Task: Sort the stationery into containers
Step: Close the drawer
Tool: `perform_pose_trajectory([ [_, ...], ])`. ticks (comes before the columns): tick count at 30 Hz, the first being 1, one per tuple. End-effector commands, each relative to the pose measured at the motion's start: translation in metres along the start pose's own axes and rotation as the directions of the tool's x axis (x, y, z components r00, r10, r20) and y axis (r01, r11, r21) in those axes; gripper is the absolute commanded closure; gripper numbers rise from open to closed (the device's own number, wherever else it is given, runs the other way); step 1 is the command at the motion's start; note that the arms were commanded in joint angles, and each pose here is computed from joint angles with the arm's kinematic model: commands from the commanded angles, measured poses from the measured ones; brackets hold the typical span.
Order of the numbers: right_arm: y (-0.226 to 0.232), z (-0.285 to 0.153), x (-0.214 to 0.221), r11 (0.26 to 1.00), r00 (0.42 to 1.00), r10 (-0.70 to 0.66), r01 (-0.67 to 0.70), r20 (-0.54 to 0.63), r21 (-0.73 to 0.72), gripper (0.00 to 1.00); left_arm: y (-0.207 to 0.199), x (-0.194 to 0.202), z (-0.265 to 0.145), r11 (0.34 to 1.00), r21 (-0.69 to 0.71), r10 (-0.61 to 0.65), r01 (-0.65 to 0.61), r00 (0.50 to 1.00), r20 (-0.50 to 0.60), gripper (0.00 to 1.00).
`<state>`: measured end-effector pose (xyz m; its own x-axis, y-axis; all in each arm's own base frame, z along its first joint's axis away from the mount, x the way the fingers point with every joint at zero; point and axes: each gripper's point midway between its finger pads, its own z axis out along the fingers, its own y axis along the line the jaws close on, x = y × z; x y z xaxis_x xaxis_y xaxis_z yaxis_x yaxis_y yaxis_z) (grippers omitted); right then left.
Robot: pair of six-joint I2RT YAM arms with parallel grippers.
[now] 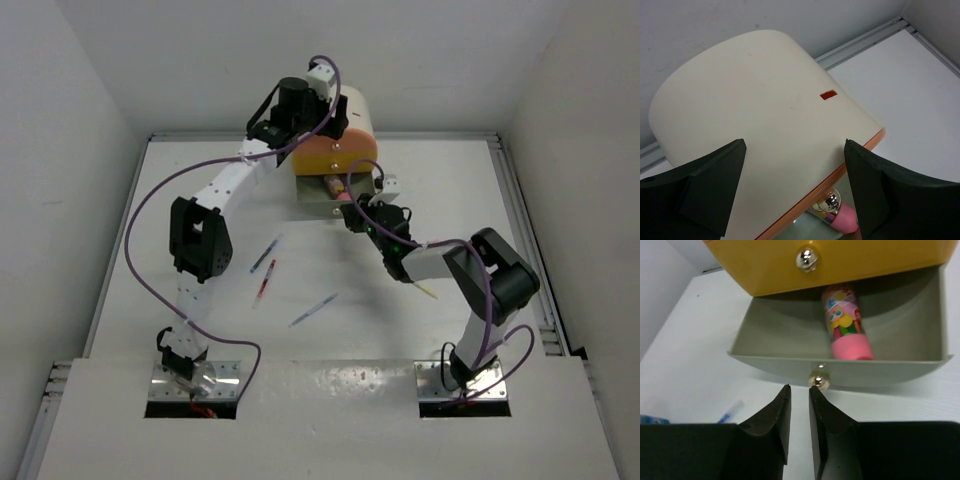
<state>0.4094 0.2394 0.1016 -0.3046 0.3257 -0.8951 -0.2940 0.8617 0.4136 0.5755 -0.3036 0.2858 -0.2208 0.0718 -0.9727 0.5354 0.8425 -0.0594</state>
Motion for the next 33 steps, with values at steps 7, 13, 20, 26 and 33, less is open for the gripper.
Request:
perform_pose_trajectory([
  [7, 0.014, 0.006, 0.003, 0.975, 0.973, 0.221, -0.222, 0.062, -0.002, 0.92, 0.004, -0.005, 0.0, 1.0, 0.005, -0.014, 0.014, 0.999, 0.029, 0.14],
  [13, 0.006, 0.005, 0.012, 0.957, 0.957, 0.286, -0.289, 0.052, 0.039, 1.0, 0.003, 0.002, 0.002, 1.0, 0.009, -0.02, 0.02, 1.0, 0.015, 0.14],
  [20, -0.004, 0.014, 0.021, 0.933, 0.936, 0.35, -0.353, 0.046, 0.075, 0.95, 0.008, 0.008, 0.003, 0.999, 0.011, -0.039, 0.039, 0.999, 0.006, 0.14],
  [26, -0.013, 0.029, 0.025, 0.926, 0.93, 0.361, -0.366, 0.069, 0.089, 0.95, 0.007, 0.01, 0.004, 0.997, 0.026, -0.068, 0.067, 0.998, 0.007, 0.14],
  [33, -0.015, 0.054, 0.014, 0.927, 0.925, 0.363, -0.371, 0.107, 0.06, 0.95, 0.006, 0.014, 0.005, 0.997, 0.03, -0.07, 0.07, 0.998, -0.001, 0.14],
])
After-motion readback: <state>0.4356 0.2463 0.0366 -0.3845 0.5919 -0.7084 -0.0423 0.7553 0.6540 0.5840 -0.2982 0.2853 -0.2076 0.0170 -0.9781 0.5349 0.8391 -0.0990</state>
